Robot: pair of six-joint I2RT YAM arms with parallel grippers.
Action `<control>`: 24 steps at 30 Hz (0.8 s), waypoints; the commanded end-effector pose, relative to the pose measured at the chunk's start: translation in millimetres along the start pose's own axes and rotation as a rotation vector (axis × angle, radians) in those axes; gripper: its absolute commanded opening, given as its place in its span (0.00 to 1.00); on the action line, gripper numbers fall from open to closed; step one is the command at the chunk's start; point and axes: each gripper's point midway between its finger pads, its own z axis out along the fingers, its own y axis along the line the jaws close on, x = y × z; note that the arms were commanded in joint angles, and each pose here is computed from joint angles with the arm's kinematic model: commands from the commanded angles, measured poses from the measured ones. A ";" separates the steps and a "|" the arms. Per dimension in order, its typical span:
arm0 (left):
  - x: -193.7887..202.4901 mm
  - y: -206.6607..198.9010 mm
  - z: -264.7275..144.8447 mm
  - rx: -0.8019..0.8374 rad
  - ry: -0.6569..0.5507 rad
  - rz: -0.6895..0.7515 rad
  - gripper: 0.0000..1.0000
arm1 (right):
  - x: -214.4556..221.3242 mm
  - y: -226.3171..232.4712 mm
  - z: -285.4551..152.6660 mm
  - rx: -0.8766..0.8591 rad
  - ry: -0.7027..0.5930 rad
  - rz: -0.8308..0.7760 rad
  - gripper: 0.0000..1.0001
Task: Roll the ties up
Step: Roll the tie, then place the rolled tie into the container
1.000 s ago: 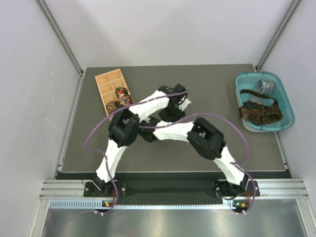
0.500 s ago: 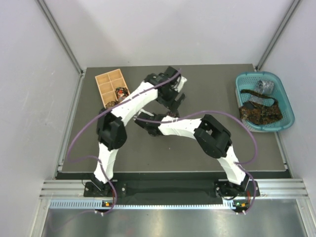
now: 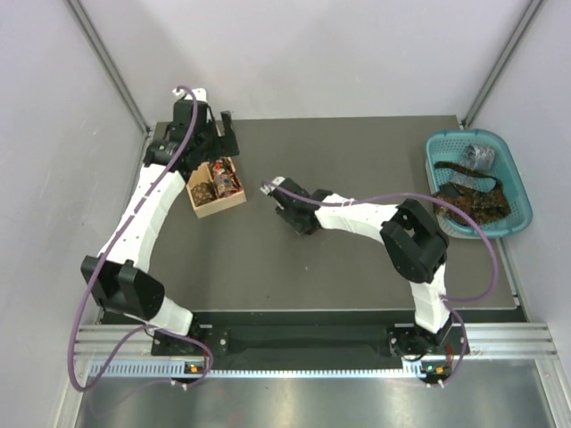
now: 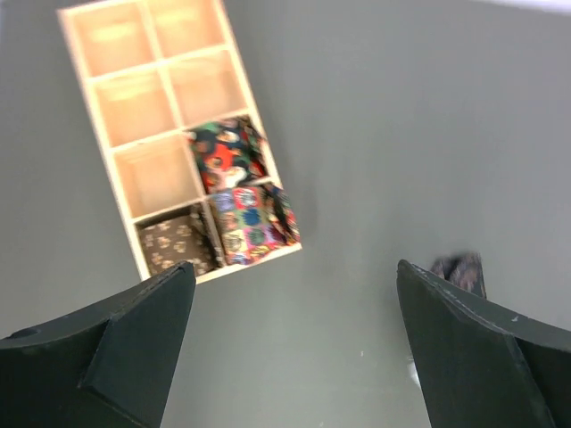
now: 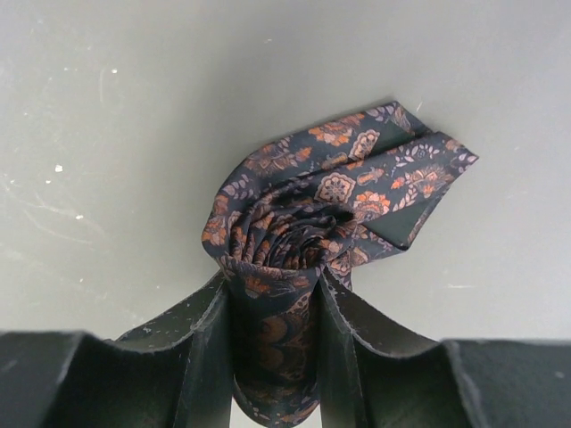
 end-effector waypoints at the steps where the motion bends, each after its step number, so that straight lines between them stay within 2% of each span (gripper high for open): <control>1: -12.2 26.0 -9.4 -0.091 -0.092 -0.171 0.99 | 2.5 6.6 -2.7 -0.147 -0.003 0.143 0.01; 8: -7.6 84.4 -13.6 -0.159 -0.090 -0.304 0.99 | 17.3 -10.3 4.1 -0.184 0.034 0.245 0.03; 16: 19.5 126.0 14.6 -0.264 0.013 -0.314 0.98 | 23.9 -18.7 14.5 -0.234 0.037 0.343 0.04; 18: 28.4 128.9 30.2 -0.269 0.048 -0.321 0.96 | 25.0 -18.4 14.0 -0.233 0.035 0.347 0.04; 24: 52.7 140.9 81.3 -0.278 0.096 -0.355 0.80 | 29.6 -21.1 13.5 -0.221 0.015 0.358 0.04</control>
